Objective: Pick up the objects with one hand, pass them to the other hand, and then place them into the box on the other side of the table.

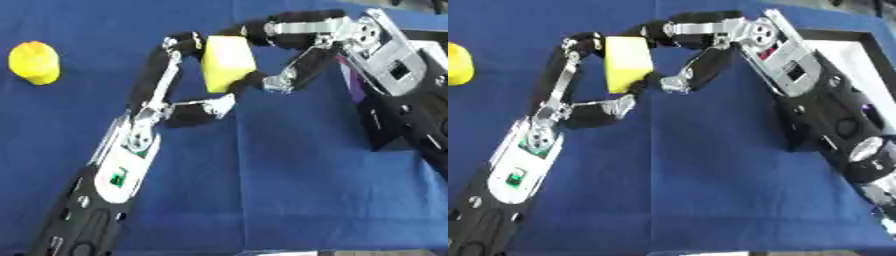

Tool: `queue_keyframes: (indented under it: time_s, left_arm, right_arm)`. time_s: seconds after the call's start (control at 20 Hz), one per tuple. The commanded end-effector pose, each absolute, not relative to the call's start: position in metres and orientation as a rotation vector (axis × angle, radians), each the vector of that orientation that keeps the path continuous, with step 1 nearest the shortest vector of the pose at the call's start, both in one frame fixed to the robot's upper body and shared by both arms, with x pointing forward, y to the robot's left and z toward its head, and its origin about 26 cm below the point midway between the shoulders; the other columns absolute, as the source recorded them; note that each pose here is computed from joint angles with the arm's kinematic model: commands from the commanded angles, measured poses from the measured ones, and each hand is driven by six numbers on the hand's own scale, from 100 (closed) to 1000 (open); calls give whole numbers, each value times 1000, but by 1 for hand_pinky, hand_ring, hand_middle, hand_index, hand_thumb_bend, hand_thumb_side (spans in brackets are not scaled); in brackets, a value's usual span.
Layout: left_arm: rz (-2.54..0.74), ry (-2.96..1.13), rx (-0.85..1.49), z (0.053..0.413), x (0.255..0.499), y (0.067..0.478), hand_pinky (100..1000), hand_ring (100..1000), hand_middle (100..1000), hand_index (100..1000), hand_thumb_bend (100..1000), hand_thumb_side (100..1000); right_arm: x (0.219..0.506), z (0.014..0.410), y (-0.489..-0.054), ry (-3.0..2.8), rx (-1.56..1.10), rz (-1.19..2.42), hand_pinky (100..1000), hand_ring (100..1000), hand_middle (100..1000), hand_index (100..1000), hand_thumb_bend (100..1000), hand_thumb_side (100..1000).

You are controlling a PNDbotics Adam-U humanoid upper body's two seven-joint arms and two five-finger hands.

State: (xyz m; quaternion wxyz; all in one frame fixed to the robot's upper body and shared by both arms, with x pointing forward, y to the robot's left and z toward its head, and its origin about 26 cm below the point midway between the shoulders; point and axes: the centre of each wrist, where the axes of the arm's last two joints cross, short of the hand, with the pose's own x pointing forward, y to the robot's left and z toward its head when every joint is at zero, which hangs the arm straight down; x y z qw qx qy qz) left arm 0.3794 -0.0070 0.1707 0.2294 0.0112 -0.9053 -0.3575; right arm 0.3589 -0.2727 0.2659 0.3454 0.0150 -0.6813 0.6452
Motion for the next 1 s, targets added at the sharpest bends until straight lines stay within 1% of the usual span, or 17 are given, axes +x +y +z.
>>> queue_keyframes:
  time_s: [0.05, 0.2, 0.3, 0.35, 0.4, 0.45, 0.65, 0.8, 1.0]
  left_arm:
    - [-988, -2557, -28, 186, 368, -20, 733, 510, 505, 465, 100, 402]
    - [-994, -2545, -23, 183, 369, -19, 733, 510, 505, 467, 100, 397]
    - [-999, -2537, -17, 181, 370, -19, 733, 510, 506, 472, 100, 374]
    - [-1001, -2534, -15, 181, 370, -19, 734, 510, 507, 482, 100, 345]
    - [-1002, -2530, -14, 180, 371, -19, 734, 511, 508, 484, 100, 336]
    - [-1002, -2526, -12, 179, 371, -19, 735, 511, 509, 489, 100, 306]
    - [-996, -2523, -7, 178, 372, -18, 737, 513, 512, 500, 100, 248]
    - [-976, -2532, -5, 178, 372, -18, 738, 515, 517, 513, 100, 230]
    - [-967, -2539, 0, 178, 372, -18, 745, 524, 533, 551, 100, 213]
  right_arm:
    - [357, 275, -276, -1773, 10, 1675, 1000, 1000, 1000, 1000, 100, 330]
    - [357, 275, -276, -1783, 24, 1661, 1000, 1000, 1000, 1000, 100, 336]
    - [357, 275, -276, -1794, 44, 1643, 999, 1000, 960, 1000, 100, 371]
    - [357, 275, -276, -1797, 56, 1635, 979, 1000, 903, 1000, 100, 384]
    - [358, 275, -277, -1799, 70, 1625, 974, 1000, 893, 1000, 100, 386]
    - [358, 274, -277, -1801, 82, 1617, 959, 1000, 862, 996, 100, 395]
    - [358, 274, -278, -1805, 111, 1585, 917, 1000, 792, 934, 100, 381]
    - [359, 274, -279, -1805, 119, 1568, 883, 1000, 749, 891, 100, 351]
    - [359, 273, -279, -1810, 119, 1556, 863, 1000, 709, 853, 100, 344]
